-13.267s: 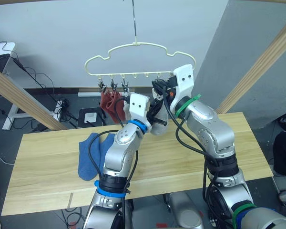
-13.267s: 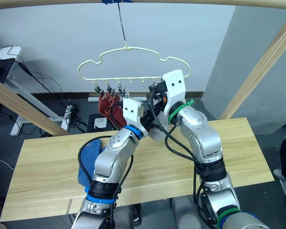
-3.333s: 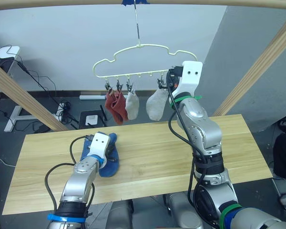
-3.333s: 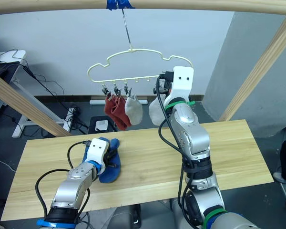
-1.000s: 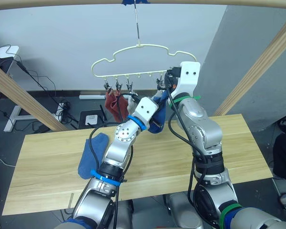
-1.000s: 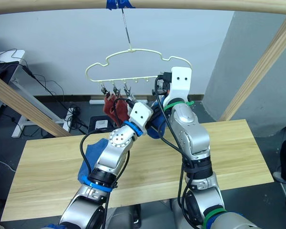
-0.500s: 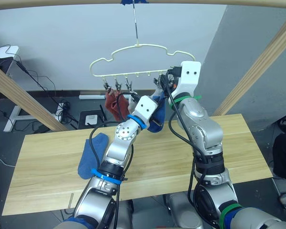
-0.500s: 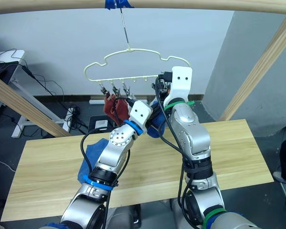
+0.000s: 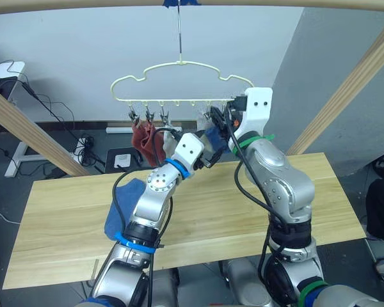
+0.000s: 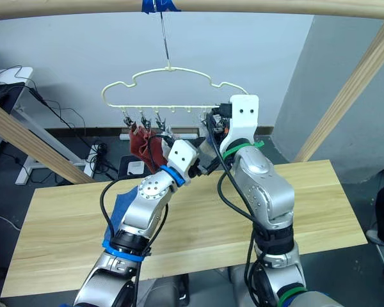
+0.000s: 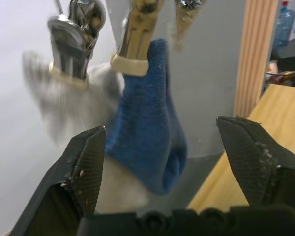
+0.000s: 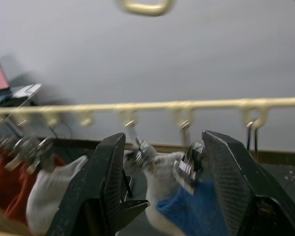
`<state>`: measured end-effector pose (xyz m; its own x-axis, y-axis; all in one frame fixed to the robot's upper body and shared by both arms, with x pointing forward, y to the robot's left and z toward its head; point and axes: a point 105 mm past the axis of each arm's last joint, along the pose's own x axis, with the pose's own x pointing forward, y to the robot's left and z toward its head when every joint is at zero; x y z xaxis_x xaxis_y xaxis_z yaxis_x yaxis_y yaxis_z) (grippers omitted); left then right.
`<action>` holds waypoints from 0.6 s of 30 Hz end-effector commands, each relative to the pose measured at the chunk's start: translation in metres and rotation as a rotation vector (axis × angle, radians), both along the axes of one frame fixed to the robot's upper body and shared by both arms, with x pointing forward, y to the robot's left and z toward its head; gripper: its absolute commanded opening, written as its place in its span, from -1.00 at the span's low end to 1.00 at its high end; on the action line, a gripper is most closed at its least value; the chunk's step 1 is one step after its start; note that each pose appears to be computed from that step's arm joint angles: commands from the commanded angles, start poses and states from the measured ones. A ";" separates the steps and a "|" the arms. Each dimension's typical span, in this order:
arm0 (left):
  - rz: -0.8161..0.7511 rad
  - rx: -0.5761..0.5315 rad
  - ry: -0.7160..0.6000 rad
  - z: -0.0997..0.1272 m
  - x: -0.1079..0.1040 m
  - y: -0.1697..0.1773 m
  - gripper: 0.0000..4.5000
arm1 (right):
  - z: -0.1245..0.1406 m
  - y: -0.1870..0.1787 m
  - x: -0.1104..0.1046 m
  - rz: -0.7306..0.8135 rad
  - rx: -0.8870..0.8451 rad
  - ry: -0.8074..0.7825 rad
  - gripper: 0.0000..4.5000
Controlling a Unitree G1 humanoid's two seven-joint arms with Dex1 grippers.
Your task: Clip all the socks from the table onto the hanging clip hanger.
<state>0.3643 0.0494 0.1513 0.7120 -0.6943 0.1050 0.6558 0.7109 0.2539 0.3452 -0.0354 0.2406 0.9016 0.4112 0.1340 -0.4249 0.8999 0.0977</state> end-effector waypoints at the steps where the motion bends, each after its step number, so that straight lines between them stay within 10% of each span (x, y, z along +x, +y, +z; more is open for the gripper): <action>1: -0.073 -0.023 -0.019 0.015 -0.011 0.000 0.70 | 0.011 0.000 -0.018 0.066 -0.016 -0.052 0.15; 15: -0.343 0.037 0.091 0.041 -0.052 0.034 0.70 | 0.015 -0.039 -0.028 -0.050 -0.112 -0.144 0.15; 18: -0.359 0.054 0.104 0.052 -0.054 0.042 0.71 | 0.011 -0.044 -0.023 -0.091 -0.118 -0.131 -0.11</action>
